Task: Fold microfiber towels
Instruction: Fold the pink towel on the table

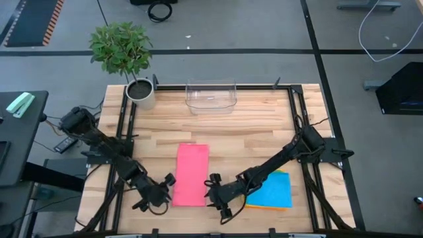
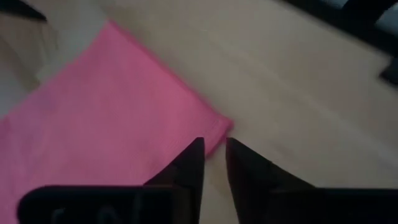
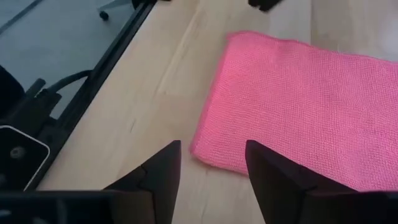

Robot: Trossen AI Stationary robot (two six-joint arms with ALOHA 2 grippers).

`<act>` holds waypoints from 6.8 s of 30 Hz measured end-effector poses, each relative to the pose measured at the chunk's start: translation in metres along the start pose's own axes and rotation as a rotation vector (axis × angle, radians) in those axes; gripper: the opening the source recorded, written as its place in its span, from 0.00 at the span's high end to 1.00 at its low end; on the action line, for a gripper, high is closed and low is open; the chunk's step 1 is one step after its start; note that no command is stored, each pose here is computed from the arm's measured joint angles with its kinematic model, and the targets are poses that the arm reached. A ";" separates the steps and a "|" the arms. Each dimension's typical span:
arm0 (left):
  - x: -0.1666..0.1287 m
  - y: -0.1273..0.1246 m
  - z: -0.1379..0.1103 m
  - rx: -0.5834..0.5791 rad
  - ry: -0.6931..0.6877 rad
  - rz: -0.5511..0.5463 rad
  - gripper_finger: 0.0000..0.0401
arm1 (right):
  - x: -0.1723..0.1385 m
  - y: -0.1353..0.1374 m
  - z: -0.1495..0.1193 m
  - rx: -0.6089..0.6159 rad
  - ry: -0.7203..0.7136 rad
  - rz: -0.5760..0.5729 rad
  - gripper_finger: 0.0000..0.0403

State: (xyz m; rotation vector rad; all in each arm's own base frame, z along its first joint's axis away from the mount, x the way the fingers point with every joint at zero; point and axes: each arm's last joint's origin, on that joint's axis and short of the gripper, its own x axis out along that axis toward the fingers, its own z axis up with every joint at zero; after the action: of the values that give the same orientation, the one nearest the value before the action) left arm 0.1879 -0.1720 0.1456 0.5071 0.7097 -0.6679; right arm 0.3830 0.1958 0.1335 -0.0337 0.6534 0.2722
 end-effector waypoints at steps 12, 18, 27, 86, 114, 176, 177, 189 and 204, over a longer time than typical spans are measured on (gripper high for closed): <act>0.033 -0.006 -0.011 0.214 0.039 -0.009 0.54 | 0.025 0.006 0.002 -0.021 -0.035 0.017 0.53; 0.037 -0.005 -0.014 0.233 0.054 -0.012 0.52 | 0.052 0.011 0.001 -0.046 0.063 0.009 0.53; 0.039 -0.004 -0.016 0.153 0.068 -0.023 0.64 | 0.050 0.019 -0.003 -0.069 0.108 -0.058 0.53; -0.021 0.059 -0.073 -1.474 -0.571 0.360 1.00 | -0.055 -0.196 0.030 0.568 0.160 -0.043 1.00; -0.016 0.004 0.014 -1.393 -0.505 0.112 1.00 | -0.042 -0.068 0.036 0.628 0.293 0.240 1.00; -0.031 -0.002 -0.064 -1.700 -0.281 0.522 0.96 | -0.002 -0.120 -0.001 0.484 0.275 -0.161 0.98; -0.036 -0.002 -0.064 -1.705 -0.265 0.515 0.97 | -0.002 -0.121 -0.001 0.483 0.278 -0.162 0.98; -0.064 0.003 -0.067 -1.665 -0.221 0.487 0.78 | -0.008 -0.131 0.015 0.508 0.167 -0.110 0.99; -0.076 0.029 -0.058 -1.563 -0.211 0.469 0.45 | -0.017 -0.144 0.028 0.680 0.064 -0.155 0.99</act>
State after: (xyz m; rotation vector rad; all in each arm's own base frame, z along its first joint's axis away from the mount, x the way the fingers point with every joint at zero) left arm 0.1399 -0.0871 0.1686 -0.8209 0.6750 0.3676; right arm 0.4244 0.0560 0.1580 0.5583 0.7756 -0.1110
